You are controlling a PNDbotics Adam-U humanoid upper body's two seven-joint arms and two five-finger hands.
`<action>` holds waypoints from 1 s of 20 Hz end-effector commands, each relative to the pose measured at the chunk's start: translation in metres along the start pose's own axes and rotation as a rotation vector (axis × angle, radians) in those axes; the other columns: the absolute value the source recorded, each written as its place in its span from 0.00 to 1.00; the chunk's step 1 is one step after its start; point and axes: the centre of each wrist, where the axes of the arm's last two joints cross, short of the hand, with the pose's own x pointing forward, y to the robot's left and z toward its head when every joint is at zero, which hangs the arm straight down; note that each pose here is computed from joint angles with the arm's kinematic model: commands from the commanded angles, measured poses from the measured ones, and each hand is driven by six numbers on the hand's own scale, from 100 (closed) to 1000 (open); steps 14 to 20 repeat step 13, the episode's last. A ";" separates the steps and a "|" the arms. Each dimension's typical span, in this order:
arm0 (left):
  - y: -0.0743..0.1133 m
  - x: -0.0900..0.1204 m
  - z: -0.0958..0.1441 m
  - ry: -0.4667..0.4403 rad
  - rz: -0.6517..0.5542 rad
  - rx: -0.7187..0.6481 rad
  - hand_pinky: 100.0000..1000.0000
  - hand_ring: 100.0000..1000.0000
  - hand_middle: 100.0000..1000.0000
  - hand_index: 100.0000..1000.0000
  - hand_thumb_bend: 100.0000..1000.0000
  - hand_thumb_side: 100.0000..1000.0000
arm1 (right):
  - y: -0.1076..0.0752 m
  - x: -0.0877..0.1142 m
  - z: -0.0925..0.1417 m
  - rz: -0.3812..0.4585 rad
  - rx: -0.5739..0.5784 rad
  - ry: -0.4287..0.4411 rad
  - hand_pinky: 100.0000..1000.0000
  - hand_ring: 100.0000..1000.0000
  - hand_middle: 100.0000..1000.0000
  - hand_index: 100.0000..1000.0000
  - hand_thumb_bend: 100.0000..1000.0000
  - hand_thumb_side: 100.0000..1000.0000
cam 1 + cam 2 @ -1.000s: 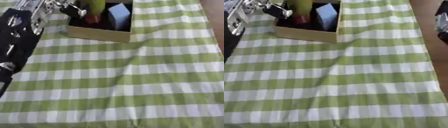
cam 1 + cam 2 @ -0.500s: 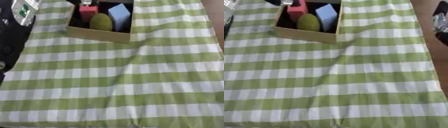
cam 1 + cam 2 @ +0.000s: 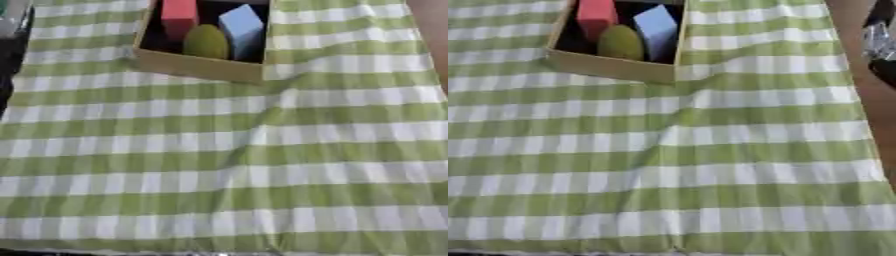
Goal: Pick up objects on the table and place them in the box.
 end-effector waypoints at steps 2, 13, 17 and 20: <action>0.047 0.018 0.038 -0.033 0.127 0.319 0.83 0.75 0.71 0.89 0.12 0.52 | -0.014 0.005 -0.013 0.030 -0.042 -0.067 0.88 0.82 0.59 0.81 0.00 0.39; 0.018 -0.014 0.120 0.066 0.432 0.615 0.81 0.73 0.69 0.90 0.19 0.52 | -0.015 0.009 -0.023 -0.022 -0.189 -0.175 0.89 0.82 0.60 0.81 0.00 0.42; 0.018 -0.014 0.120 0.066 0.432 0.615 0.81 0.73 0.69 0.90 0.19 0.52 | -0.015 0.009 -0.023 -0.022 -0.189 -0.175 0.89 0.82 0.60 0.81 0.00 0.42; 0.018 -0.014 0.120 0.066 0.432 0.615 0.81 0.73 0.69 0.90 0.19 0.52 | -0.015 0.009 -0.023 -0.022 -0.189 -0.175 0.89 0.82 0.60 0.81 0.00 0.42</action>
